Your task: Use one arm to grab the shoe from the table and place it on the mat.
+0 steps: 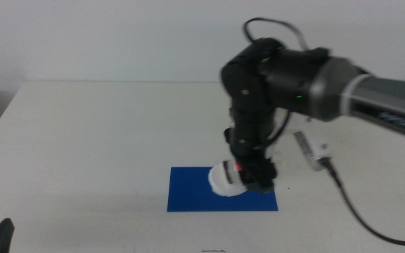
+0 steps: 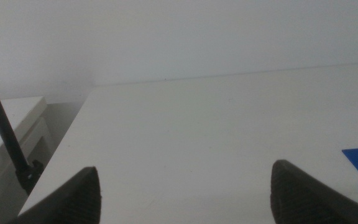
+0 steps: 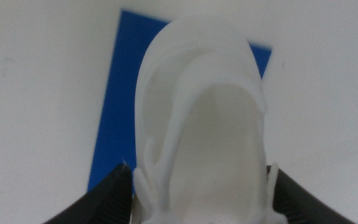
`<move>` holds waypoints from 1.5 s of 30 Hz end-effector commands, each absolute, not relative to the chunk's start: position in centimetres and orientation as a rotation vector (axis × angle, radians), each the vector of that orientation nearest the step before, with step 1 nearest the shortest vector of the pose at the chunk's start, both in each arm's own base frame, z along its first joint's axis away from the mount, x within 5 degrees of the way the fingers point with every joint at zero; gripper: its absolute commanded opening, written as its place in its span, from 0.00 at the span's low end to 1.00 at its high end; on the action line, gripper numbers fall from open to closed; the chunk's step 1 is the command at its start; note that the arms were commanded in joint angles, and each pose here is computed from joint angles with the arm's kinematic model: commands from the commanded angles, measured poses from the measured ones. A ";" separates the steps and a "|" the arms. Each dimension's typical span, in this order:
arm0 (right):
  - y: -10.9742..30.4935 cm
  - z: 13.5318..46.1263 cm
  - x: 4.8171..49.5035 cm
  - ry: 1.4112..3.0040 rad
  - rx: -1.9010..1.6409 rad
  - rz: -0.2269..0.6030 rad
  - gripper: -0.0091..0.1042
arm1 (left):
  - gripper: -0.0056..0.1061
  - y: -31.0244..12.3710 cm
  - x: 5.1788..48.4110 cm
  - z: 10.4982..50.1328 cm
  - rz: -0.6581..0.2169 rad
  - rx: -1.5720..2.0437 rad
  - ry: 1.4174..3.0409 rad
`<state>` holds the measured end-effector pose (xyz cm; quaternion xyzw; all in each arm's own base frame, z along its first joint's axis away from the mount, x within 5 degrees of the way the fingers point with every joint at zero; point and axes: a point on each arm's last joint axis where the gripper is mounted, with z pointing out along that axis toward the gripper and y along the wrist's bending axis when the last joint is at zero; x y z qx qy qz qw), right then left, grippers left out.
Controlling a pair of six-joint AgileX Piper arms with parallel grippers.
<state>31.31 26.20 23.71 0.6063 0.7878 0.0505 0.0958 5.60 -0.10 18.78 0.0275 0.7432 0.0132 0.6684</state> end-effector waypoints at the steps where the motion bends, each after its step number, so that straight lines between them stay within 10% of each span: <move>1: 26.6 25.9 31.4 2.291 1.844 0.184 0.07 | 0.89 -0.1 5.5 19.8 0.008 0.044 1.570; 43: 28.8 21.6 35.5 2.307 2.005 0.166 0.07 | 0.89 -0.1 5.5 19.8 0.009 0.044 1.570; 44: 28.9 21.6 35.7 2.300 1.994 0.195 0.61 | 0.89 -0.1 5.5 19.8 0.009 0.044 1.570; 45: 28.9 21.6 35.7 2.300 1.994 0.195 0.68 | 0.89 -0.1 5.5 19.8 0.009 0.044 1.570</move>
